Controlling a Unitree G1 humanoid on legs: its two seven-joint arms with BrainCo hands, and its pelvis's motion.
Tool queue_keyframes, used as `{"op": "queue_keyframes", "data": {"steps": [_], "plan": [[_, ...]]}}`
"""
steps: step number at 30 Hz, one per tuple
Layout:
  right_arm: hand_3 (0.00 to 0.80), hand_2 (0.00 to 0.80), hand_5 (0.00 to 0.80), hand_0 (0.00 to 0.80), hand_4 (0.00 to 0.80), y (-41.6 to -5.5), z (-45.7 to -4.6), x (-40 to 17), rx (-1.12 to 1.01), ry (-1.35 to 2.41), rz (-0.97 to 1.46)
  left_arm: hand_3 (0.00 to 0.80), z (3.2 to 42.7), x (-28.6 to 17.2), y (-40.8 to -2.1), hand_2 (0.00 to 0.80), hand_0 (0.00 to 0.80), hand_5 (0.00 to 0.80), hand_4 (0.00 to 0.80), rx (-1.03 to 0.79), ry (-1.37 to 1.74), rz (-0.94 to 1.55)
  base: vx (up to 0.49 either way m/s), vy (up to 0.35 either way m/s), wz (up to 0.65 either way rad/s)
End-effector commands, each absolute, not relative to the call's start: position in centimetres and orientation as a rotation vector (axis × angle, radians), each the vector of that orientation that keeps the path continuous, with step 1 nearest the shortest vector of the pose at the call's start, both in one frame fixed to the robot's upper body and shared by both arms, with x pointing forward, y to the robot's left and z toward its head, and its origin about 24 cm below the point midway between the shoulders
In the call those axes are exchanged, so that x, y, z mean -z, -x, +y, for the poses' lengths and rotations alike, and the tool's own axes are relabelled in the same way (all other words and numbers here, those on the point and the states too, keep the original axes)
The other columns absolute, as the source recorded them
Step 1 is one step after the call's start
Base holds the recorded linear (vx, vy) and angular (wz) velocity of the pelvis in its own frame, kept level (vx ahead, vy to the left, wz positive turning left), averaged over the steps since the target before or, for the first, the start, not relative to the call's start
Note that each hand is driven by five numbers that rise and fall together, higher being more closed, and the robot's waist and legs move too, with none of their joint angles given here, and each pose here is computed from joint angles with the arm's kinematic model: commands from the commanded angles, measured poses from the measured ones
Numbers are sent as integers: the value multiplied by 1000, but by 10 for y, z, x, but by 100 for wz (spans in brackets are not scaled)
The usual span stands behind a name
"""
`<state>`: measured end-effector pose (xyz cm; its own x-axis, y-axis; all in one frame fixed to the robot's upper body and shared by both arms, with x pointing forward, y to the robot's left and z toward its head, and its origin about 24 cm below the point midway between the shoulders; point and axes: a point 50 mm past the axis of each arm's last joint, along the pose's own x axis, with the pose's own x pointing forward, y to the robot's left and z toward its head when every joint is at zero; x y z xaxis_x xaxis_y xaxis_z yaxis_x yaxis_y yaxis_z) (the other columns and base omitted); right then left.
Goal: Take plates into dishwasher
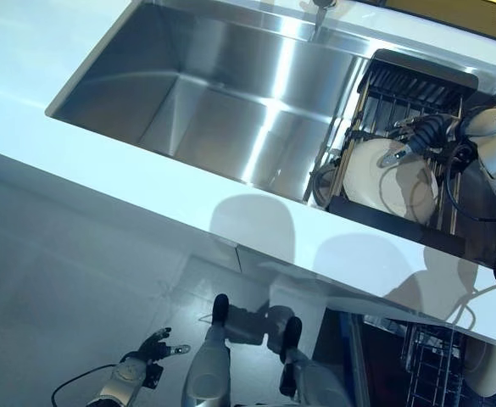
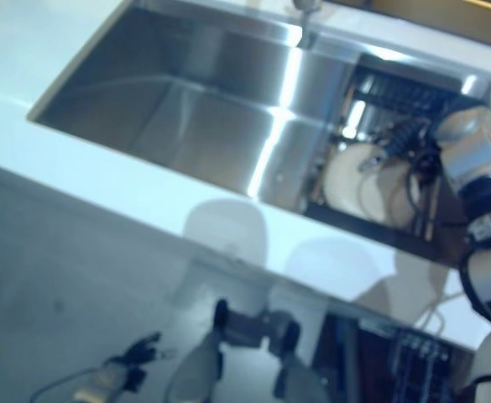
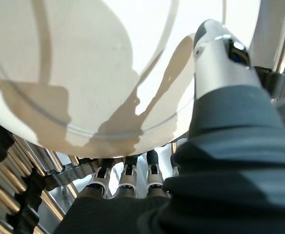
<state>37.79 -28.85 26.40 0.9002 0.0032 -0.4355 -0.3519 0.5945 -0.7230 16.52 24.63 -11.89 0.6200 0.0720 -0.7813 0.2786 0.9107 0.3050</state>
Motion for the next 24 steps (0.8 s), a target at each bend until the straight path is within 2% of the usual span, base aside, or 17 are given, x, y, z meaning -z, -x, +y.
{"op": "queue_keyframes", "data": {"steps": [1,7,16,24], "plan": [[0,0,0,0,0,-376,-291,-285,-173,995,397,0,249,103,-192,0,0,0,0,130,-455,813,0,0,0],[0,0,0,0,0,-376,-293,-290,-160,992,389,0,250,100,-195,0,0,0,0,120,-443,799,0,0,0],[0,0,0,0,0,-368,-297,-257,-356,915,654,0,252,97,-199,0,0,0,0,105,-434,789,0,0,0],[0,0,0,0,0,-363,-306,-240,-384,864,731,0,257,94,-201,0,0,0,0,104,-446,788,0,0,0]]}}
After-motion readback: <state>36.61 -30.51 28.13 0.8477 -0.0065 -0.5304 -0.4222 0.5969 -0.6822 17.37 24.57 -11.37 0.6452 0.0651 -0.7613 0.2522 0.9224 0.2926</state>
